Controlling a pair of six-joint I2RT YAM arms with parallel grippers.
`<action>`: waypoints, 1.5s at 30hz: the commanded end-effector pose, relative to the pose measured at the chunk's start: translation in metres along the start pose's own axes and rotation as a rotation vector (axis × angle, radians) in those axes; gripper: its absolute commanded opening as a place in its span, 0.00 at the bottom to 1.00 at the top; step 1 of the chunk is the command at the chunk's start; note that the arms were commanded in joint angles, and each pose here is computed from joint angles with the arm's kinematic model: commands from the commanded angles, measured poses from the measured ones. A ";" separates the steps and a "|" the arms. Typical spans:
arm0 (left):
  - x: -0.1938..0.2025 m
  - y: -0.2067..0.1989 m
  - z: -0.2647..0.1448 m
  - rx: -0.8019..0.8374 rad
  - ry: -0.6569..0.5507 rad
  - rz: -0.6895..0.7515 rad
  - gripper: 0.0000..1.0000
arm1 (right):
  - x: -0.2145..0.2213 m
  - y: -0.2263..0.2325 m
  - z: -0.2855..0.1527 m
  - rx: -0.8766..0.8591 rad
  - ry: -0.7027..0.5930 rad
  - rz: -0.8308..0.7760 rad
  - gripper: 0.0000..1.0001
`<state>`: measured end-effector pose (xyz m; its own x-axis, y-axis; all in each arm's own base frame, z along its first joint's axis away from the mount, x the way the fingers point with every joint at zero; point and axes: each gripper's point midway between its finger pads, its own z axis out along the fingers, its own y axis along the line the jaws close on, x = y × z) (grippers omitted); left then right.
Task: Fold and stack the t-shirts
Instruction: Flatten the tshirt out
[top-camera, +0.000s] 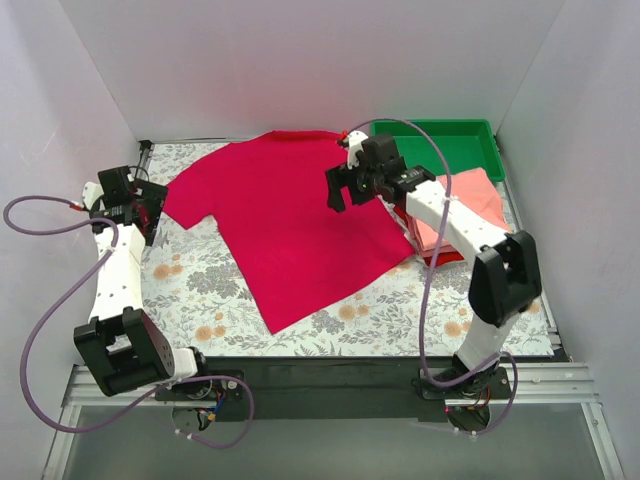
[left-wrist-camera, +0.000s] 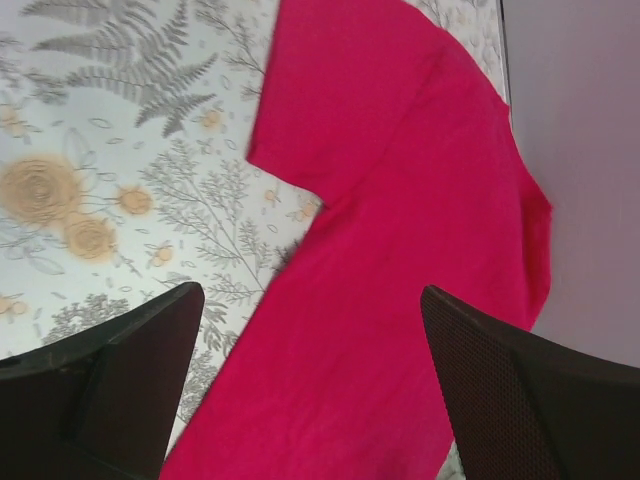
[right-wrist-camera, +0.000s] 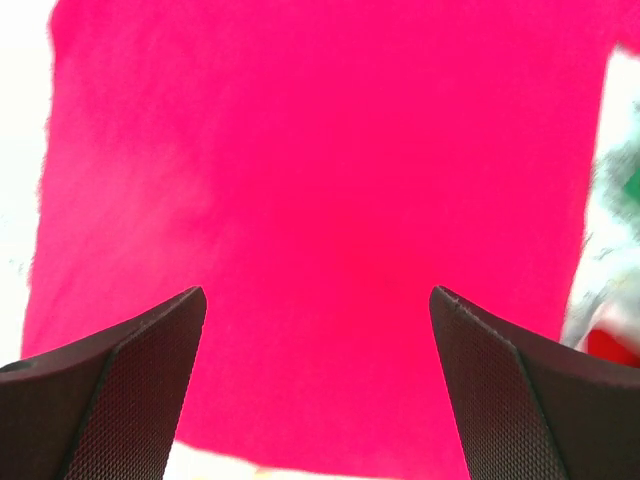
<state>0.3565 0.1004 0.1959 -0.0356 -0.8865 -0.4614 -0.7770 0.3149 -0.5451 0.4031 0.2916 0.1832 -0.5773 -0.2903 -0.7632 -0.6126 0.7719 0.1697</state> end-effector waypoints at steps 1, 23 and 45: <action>0.035 -0.023 0.015 0.098 0.130 0.086 0.90 | 0.017 0.024 -0.006 -0.048 -0.040 0.026 0.98; 0.236 -0.007 0.093 -0.039 0.500 0.462 0.93 | 0.194 0.052 0.004 0.102 0.268 0.175 0.98; 0.313 0.190 -0.133 -0.133 0.661 0.362 0.94 | 0.251 0.031 -0.073 0.154 0.289 0.124 0.98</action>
<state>0.1200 -0.1474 0.0307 -0.8095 -0.5632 -0.1660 -0.4973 0.8080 -0.3159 0.2016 0.2130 0.0318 -0.8006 -0.3143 -0.5101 -0.4509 0.8767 0.1675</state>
